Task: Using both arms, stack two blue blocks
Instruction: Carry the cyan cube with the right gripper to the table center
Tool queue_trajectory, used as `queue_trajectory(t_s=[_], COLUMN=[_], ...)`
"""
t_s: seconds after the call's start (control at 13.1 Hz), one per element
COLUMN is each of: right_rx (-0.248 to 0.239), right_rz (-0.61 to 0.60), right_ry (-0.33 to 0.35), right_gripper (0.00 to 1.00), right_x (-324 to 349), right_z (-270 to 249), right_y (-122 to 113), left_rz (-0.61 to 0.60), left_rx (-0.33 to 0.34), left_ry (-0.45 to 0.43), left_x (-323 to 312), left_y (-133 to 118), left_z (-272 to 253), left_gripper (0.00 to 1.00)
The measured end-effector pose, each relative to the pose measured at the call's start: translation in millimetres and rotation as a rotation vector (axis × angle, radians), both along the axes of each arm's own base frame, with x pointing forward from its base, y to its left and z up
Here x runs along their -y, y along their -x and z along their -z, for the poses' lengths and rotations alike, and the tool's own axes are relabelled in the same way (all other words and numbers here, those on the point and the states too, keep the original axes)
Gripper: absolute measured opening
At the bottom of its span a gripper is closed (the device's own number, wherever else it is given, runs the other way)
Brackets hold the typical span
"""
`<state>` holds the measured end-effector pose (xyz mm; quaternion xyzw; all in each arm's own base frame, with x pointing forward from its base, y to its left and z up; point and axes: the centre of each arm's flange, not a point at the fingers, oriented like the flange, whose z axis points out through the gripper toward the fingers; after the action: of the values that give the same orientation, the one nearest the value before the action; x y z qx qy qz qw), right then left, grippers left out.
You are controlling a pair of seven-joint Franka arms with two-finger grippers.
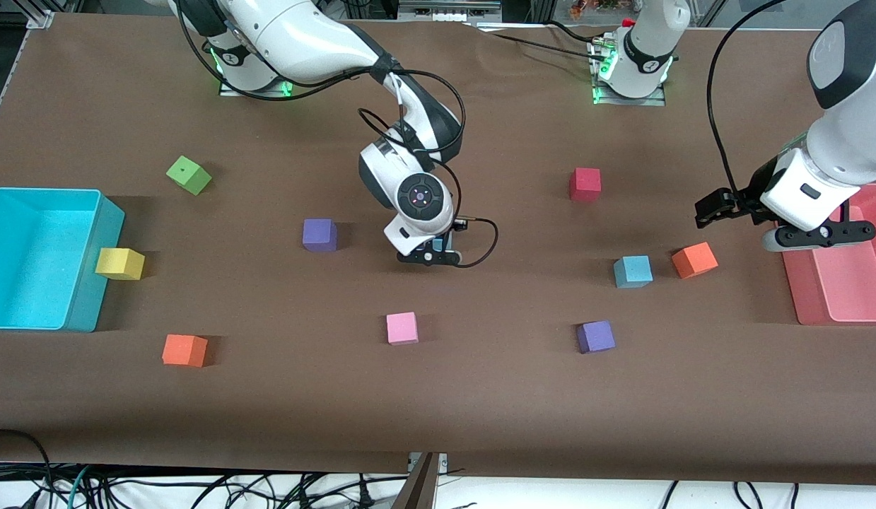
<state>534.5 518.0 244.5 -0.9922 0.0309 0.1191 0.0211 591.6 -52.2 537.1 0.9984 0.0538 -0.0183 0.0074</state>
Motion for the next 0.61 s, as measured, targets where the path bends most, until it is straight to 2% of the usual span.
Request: queue_trajectory(t_s=[0.53, 0.61], right_rx=[0.000, 0.002], right_rz=[-0.032, -0.031], right_ry=[-0.002, -0.004], right_gripper=[0.48, 0.55], right_x=[-23.3, -23.6], right_z=[20.8, 21.2], right_y=[21.9, 21.9], left_rz=[0.000, 0.000], left_rx=[-0.007, -0.008], left_ry=[-0.001, -0.001], left_x=[0.1, 0.1], left_y=[-0.6, -0.7], left_z=[3.2, 3.4], left_gripper=[1.00, 1.00])
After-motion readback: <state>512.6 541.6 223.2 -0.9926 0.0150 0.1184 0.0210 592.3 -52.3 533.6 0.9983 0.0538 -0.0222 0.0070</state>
